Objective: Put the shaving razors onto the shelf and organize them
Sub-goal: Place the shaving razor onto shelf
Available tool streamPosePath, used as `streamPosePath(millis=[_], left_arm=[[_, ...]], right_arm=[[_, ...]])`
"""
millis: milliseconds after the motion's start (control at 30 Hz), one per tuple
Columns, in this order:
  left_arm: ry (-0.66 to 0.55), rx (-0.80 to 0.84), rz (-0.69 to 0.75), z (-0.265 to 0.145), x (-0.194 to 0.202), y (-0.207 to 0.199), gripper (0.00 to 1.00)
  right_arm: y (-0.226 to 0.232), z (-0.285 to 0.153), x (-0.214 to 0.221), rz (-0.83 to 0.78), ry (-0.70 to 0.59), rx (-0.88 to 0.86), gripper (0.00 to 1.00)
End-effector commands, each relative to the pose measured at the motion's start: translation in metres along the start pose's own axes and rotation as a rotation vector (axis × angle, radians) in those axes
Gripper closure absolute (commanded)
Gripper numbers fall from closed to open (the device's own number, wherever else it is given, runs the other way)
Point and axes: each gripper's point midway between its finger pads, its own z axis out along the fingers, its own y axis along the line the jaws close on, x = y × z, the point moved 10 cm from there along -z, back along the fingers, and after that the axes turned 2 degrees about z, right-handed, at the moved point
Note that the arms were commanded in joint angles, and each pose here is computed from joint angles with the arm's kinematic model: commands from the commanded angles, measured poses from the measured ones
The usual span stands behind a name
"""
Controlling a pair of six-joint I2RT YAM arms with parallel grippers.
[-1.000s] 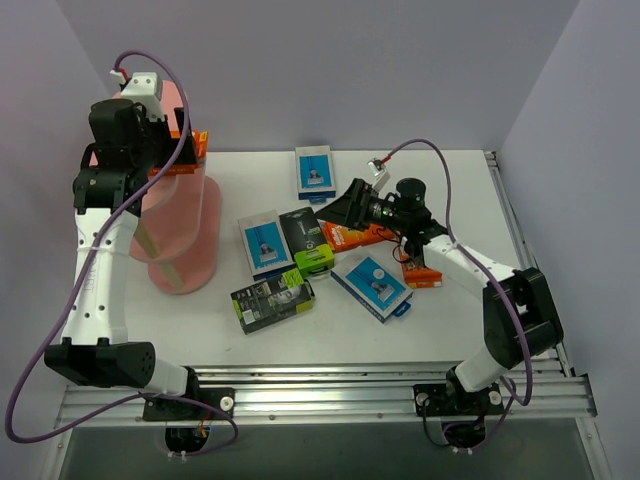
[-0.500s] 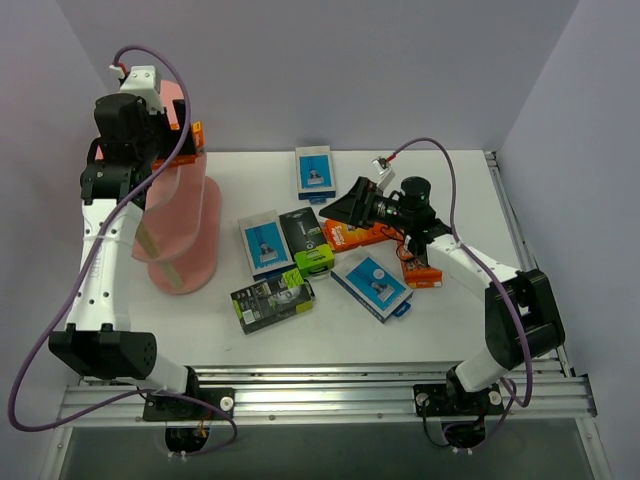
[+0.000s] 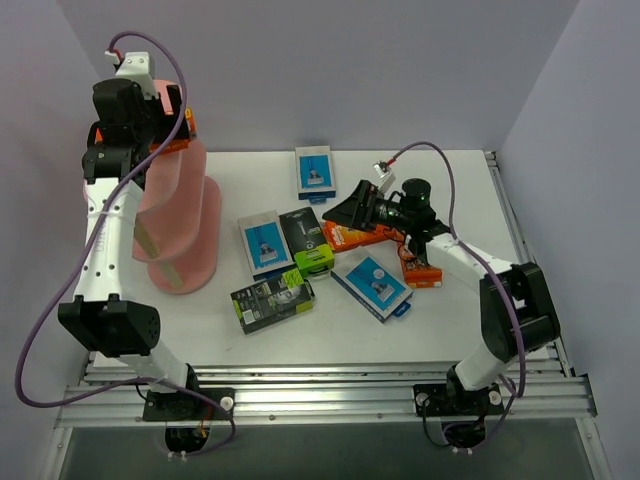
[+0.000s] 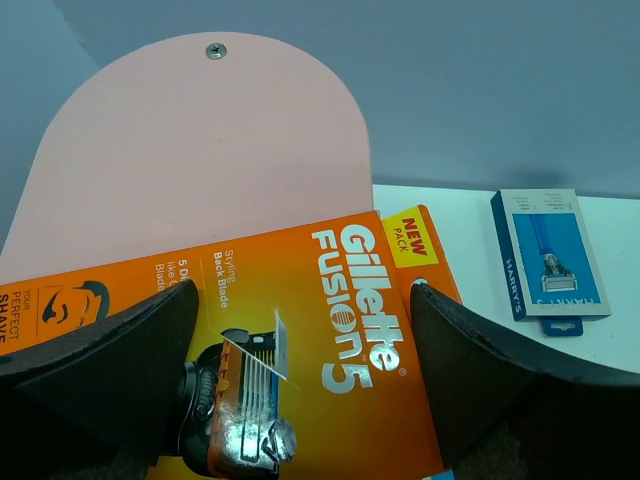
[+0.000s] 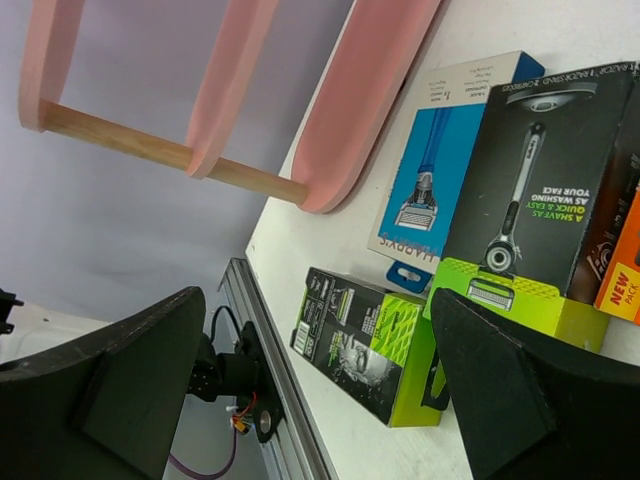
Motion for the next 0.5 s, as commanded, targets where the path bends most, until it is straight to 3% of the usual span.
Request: streamPosePath(millis=[0,467], left_arm=[[0.207,-0.026,0.018,0.026,0.041,0.009,0.05],[0.202,0.01,0.024,0.07,0.031,0.007,0.05]], right_arm=[[-0.003,0.001,-0.004,-0.043,0.004,-0.052,0.09],[-0.015,0.009,-0.015,-0.038,-0.004,-0.082,0.09]])
